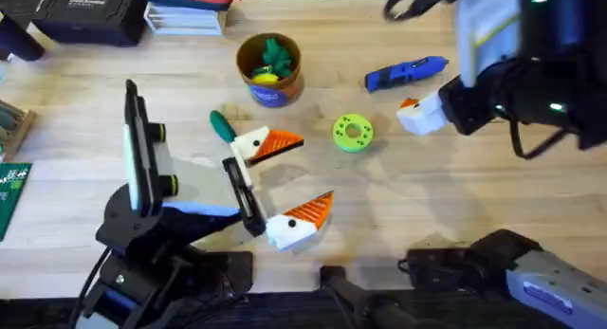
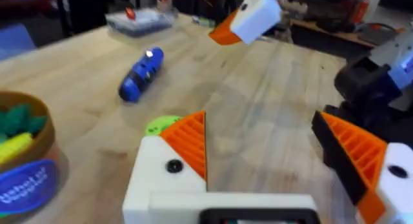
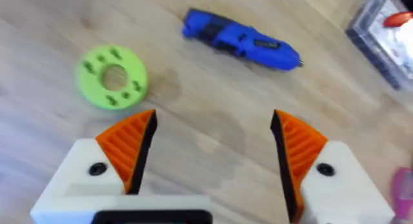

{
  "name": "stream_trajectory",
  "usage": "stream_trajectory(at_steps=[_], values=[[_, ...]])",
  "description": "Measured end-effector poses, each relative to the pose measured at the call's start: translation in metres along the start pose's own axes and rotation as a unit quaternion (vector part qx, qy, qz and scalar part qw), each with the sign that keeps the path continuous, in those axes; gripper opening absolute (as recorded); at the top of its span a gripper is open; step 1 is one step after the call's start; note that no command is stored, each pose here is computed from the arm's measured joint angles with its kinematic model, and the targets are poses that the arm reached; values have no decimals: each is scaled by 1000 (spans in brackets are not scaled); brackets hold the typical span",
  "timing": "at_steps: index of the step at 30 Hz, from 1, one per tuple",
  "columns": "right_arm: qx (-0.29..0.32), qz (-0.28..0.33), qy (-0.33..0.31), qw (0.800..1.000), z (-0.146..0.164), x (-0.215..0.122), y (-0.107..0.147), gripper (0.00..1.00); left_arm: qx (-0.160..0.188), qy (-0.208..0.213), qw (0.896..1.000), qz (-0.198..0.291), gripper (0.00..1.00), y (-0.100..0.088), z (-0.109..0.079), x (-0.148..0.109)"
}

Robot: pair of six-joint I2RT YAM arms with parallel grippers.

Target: Pick up the gripper from the table and insert it into the empty holder that is missing its gripper. Then pick up a screw, insert it into the mounting hole, and use the screwdriver to tighten it. Finally, clean up the table by picking up the vegetable and placing it into the bucket.

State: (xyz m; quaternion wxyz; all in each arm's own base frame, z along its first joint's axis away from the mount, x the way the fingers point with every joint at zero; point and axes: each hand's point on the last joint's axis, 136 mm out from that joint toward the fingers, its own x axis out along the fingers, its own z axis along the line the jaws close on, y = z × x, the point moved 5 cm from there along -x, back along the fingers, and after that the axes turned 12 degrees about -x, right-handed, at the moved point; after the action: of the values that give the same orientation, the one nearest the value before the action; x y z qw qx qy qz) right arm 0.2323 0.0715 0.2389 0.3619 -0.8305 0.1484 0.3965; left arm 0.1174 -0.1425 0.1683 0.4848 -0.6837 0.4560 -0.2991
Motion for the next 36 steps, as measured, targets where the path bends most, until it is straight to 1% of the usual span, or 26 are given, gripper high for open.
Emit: stream_trajectory(at_steps=[2,3,5,7,8,10,12,13,14,16,18,20,21,22,23,25,26,28,30,32,33,36], values=[[35,-31,-19,999,4,-12,-3,994,9,-9,1000,-13,985,-6,1,0],[50,-45,-30,997,6,-18,-4,994,6,-22,1000,-15,985,-8,3,-1],[70,-67,-49,994,10,-26,-6,994,-16,-67,998,-10,985,-15,8,-5],[83,-83,-63,991,13,-32,-8,993,-41,-127,991,-1,985,-28,11,-14],[88,-89,-68,990,14,-34,-8,993,-50,-159,986,2,985,-37,12,-20],[95,-98,-76,988,16,-38,-9,993,-68,-227,971,15,985,-57,14,-32],[100,-101,-81,986,17,-39,-10,993,-83,-294,952,36,985,-77,19,-40],[101,-101,-84,986,17,-39,-10,993,-90,-320,942,52,985,-82,23,-42],[102,-101,-85,986,17,-39,-10,993,-99,-352,928,76,985,-87,28,-43],[103,-102,-88,986,18,-39,-10,993,-121,-403,898,130,985,-90,44,-40],[104,-103,-90,985,19,-39,-11,993,-157,-449,861,179,985,-88,65,-34],[104,-101,-92,985,19,-38,-11,993,-205,-489,821,210,985,-82,86,-30],[104,-99,-93,985,19,-37,-10,994,-239,-511,796,221,985,-78,98,-30],[104,-97,-95,985,20,-37,-10,994,-266,-525,776,226,985,-74,108,-30],[103,-93,-96,986,21,-36,-9,994,-300,-542,751,231,985,-69,119,-31],[103,-87,-99,986,22,-35,-8,994,-354,-563,708,235,985,-59,135,-34],[102,-86,-99,986,22,-35,-7,994,-374,-573,691,234,985,-54,142,-36],[102,-85,-99,986,22,-35,-7,994,-407,-586,661,234,985,-43,156,-39],[102,-85,-99,986,22,-35,-7,994,-429,-593,637,240,985,-33,167,-40],[102,-85,-99,986,22,-35,-7,994,-441,-599,621,246,985,-23,176,-38],[102,-85,-99,986,22,-35,-7,994,-443,-600,618,246,985,-20,180,-36],[100,-85,-99,986,22,-35,-7,994,-446,-601,617,242,985,-13,194,-29]])
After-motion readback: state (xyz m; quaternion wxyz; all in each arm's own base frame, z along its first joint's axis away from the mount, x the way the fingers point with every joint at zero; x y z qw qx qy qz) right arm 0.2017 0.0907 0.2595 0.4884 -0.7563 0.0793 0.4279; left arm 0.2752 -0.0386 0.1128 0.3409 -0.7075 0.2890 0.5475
